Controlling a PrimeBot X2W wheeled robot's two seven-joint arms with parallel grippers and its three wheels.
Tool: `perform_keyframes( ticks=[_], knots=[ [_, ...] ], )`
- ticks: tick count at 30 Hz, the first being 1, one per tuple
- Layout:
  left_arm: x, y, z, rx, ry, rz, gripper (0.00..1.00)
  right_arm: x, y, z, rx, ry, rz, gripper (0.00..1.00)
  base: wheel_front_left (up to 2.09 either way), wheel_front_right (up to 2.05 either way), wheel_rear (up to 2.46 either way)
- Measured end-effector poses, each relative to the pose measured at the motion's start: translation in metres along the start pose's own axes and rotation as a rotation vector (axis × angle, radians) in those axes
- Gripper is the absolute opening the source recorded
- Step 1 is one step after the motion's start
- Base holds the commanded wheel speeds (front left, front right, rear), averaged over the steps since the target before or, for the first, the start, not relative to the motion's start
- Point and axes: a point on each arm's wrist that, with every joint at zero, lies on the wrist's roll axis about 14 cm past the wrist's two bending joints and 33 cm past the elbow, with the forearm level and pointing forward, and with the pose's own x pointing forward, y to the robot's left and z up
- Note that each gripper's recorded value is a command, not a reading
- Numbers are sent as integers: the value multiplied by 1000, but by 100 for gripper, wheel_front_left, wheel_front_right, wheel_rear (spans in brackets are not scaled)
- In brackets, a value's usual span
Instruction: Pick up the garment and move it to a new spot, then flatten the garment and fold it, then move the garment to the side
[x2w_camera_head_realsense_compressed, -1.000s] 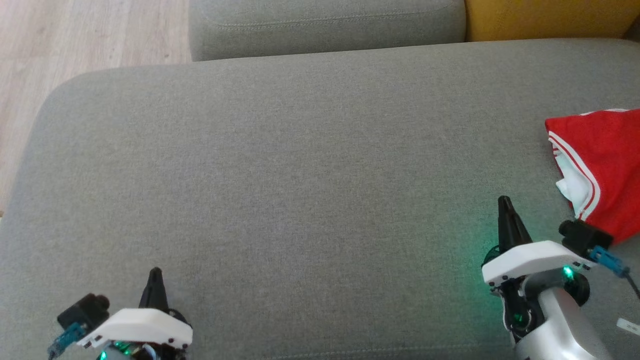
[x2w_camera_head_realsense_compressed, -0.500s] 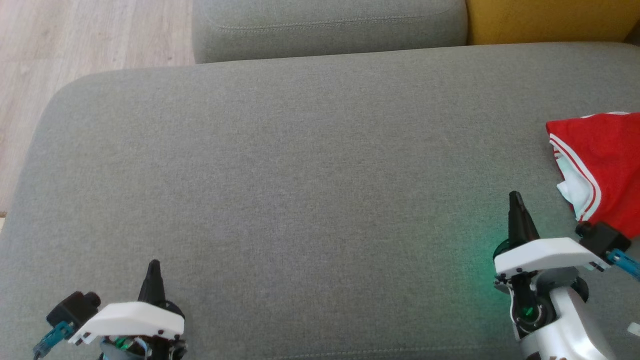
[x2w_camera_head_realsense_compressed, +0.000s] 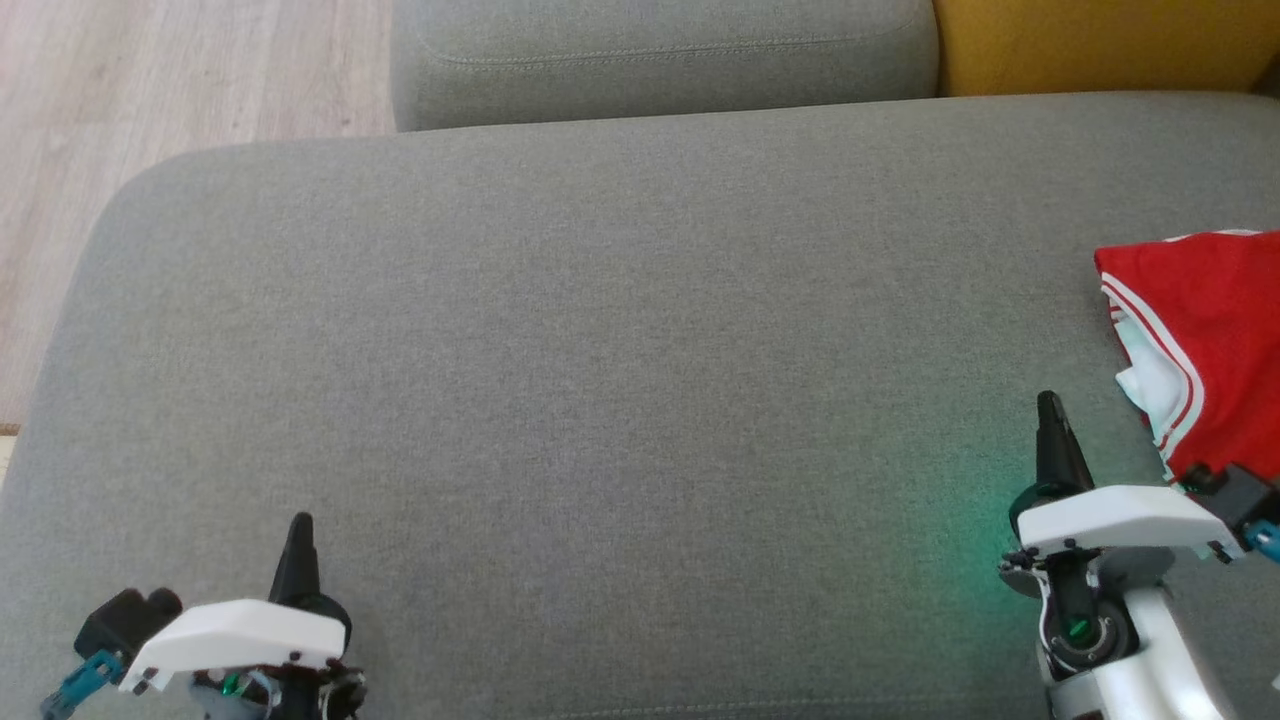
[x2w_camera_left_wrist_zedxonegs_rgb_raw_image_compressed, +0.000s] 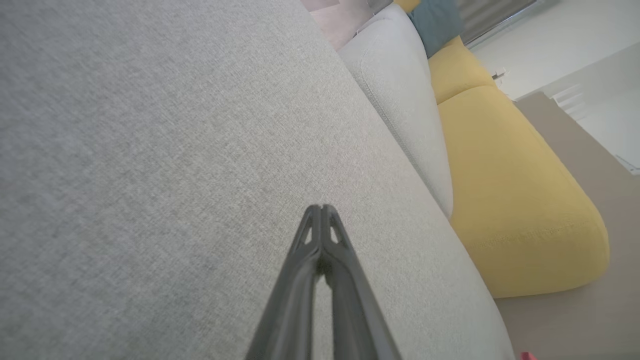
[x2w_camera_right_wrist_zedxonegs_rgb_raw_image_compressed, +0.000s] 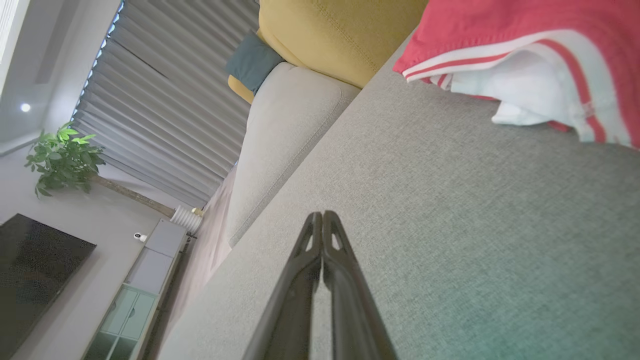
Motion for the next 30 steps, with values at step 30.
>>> perform_keyframes(
  ticks=[30],
  knots=[
    [1, -19, 19, -329, -8, -87, 0, -6, 9, 21, 353, -47, 44, 0, 0, 0, 0]
  ],
)
